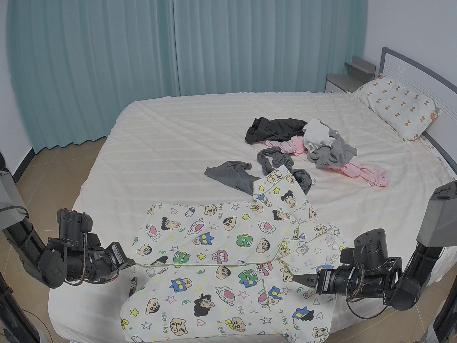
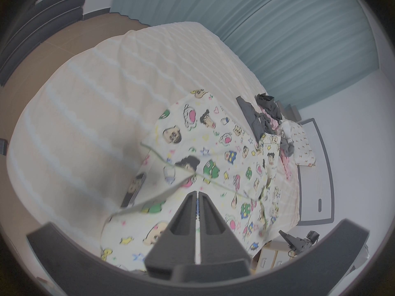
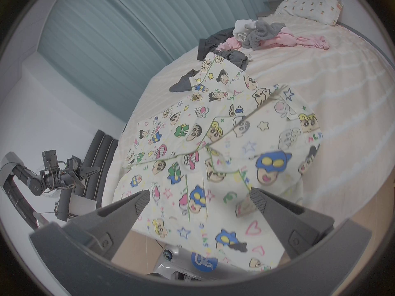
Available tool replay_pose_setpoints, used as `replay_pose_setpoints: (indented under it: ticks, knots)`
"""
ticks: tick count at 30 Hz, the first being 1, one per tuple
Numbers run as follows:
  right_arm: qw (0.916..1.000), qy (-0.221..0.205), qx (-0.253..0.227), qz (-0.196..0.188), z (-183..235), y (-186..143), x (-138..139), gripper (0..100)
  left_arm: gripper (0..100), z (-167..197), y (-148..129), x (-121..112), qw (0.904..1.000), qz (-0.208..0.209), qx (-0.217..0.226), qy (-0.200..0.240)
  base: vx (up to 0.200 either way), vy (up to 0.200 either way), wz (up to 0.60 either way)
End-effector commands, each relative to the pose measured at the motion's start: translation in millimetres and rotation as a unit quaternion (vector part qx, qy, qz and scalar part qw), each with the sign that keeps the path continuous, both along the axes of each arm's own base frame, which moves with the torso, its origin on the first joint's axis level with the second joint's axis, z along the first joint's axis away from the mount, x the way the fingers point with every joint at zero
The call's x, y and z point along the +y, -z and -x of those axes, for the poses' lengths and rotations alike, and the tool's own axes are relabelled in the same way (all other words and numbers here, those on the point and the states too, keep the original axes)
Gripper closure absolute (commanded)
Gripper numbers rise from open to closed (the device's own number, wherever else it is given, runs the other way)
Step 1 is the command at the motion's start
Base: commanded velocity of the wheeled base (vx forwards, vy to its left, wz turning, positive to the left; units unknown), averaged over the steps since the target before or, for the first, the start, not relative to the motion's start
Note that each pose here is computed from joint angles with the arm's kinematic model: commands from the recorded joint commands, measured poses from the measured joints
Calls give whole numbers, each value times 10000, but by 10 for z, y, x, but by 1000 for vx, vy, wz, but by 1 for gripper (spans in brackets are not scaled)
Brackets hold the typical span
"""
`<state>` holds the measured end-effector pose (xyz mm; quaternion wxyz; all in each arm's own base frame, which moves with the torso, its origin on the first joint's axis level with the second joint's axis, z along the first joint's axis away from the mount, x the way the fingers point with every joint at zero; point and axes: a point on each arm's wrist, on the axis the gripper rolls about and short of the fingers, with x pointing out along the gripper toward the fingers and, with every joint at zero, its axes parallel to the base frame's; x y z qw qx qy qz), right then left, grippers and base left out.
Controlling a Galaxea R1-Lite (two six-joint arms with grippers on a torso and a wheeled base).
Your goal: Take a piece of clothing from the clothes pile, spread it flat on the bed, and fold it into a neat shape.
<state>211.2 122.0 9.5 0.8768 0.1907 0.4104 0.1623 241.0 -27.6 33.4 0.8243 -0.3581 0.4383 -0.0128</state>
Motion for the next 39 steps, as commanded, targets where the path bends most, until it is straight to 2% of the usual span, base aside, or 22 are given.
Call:
replay_pose_setpoints:
  ticks: [1,4,9,16,23,24,30,34,36,39]
  knots:
    - [9995,-134,181,216,119,161,-56,0,100,63,152,-16,9993,-63,354,93,-200,0,0]
    - [9995,-177,123,217,146,187,-68,0,100,116,239,-12,9979,-303,481,315,-200,0,0]
    - [9996,-169,104,218,132,239,-64,0,100,175,375,2,9936,-615,683,654,0,0,0]
    - [9996,-159,107,227,130,247,-71,0,100,174,449,22,9934,-695,636,653,0,0,0]
    - [9995,-160,141,245,137,259,-75,0,100,242,586,16,9913,-1030,578,584,0,0,0]
    - [9993,-155,185,275,145,278,-80,0,0,268,630,18,9887,-1205,524,720,0,0,0]
    - [9991,-148,246,308,145,312,-84,0,0,424,773,49,9749,-1868,611,1041,0,0,0]
    - [9991,-153,243,313,142,314,-82,0,0,486,820,58,9697,-2010,578,1261,0,0,0]
    - [9992,-148,233,301,135,313,-78,0,0,486,899,56,9633,-2198,366,1494,0,0,0]
    - [9992,-153,223,302,132,312,-76,0,0,461,952,38,9611,-2245,251,1588,0,0,0]
